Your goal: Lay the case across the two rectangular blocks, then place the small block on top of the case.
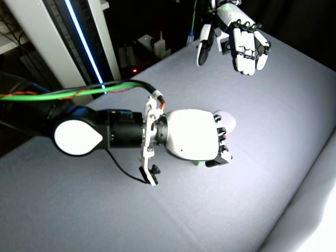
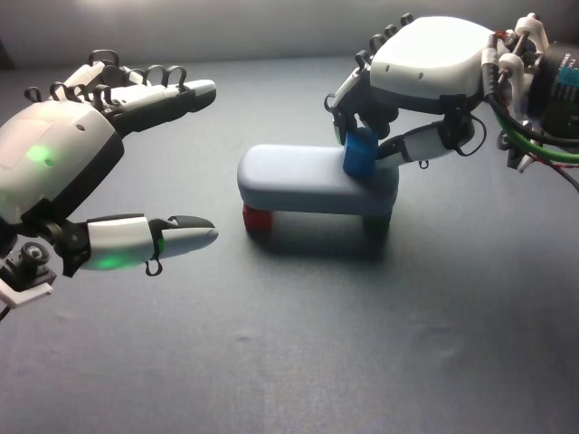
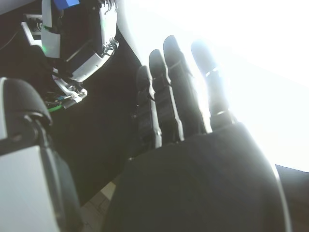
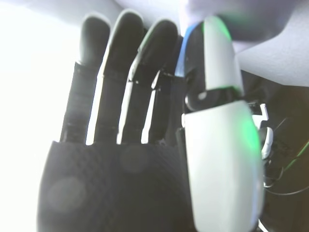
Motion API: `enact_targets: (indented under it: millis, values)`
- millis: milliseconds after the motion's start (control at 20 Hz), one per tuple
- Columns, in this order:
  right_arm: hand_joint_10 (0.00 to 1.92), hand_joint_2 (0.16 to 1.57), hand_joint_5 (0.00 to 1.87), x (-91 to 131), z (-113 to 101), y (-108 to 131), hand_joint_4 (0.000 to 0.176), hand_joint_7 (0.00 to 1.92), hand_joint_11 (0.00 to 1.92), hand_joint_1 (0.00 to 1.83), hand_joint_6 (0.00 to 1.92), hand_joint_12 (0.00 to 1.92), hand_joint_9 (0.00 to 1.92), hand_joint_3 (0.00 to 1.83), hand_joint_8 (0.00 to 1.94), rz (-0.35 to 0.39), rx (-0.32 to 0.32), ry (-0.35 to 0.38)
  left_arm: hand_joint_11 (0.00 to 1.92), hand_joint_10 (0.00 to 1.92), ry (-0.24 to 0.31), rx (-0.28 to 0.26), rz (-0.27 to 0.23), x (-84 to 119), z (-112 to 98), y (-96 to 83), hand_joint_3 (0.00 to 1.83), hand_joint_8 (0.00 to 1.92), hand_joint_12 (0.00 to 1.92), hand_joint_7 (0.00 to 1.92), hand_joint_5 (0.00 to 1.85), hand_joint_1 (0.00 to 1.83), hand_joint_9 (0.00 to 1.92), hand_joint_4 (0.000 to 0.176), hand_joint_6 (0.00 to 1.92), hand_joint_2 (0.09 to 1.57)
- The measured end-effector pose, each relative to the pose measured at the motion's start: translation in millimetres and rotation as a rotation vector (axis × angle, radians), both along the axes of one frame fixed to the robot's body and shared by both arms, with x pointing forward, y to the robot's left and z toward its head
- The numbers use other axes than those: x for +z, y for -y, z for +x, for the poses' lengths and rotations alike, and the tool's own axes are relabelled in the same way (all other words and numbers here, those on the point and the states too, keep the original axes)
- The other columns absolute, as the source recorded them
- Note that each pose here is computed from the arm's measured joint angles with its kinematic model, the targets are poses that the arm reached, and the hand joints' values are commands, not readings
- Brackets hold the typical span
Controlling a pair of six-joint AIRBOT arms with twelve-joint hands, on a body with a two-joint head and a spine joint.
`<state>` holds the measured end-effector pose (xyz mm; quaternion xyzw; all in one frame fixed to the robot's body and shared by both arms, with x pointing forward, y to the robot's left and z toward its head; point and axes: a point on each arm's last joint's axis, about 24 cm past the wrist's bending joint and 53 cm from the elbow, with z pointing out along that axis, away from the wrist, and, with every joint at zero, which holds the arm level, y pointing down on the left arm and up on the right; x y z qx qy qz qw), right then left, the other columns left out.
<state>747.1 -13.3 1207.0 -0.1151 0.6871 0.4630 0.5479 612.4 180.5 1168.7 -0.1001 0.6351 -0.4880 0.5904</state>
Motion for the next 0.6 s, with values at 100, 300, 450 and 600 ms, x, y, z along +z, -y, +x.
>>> enact_targets:
  millis: [100,300,450,600]
  values:
    - [1.26,1.17,0.84,-0.6,0.2,0.1,0.0,0.89,0.55,1.22,1.04,1.65,0.66,0.0,1.31,-0.005,-0.001,0.002,0.0,0.0,0.0,-0.001,0.0,0.2,-0.1,0.0,0.0,0.0,0.99,0.48,0.45,0.82,0.5,0.0,0.0,0.92]
    - [1.33,1.18,0.85,-2.0,0.9,0.6,0.0,0.84,0.59,1.21,1.01,1.67,0.64,0.0,1.39,-0.015,-0.005,0.004,0.0,0.01,0.0,-0.001,-0.001,0.1,-0.1,0.1,0.0,0.0,1.01,0.48,0.45,0.8,0.51,0.0,0.0,0.91]
    - [1.26,1.12,0.94,-2.7,3.5,3.0,0.0,0.66,0.59,1.16,1.02,1.62,0.65,0.0,0.93,-0.018,-0.014,0.003,0.0,0.0,-0.001,-0.001,-0.004,0.2,-0.1,0.1,0.0,0.0,0.97,0.48,0.44,0.79,0.52,0.0,0.0,0.91]
    - [1.26,1.01,0.83,-3.5,5.7,4.4,0.0,0.62,0.49,1.23,0.2,1.63,0.58,0.0,0.92,-0.023,-0.023,-0.001,0.0,0.0,-0.002,-0.001,-0.004,0.2,-0.1,0.1,0.0,0.0,0.96,0.49,0.45,0.81,0.53,0.0,0.0,0.92]
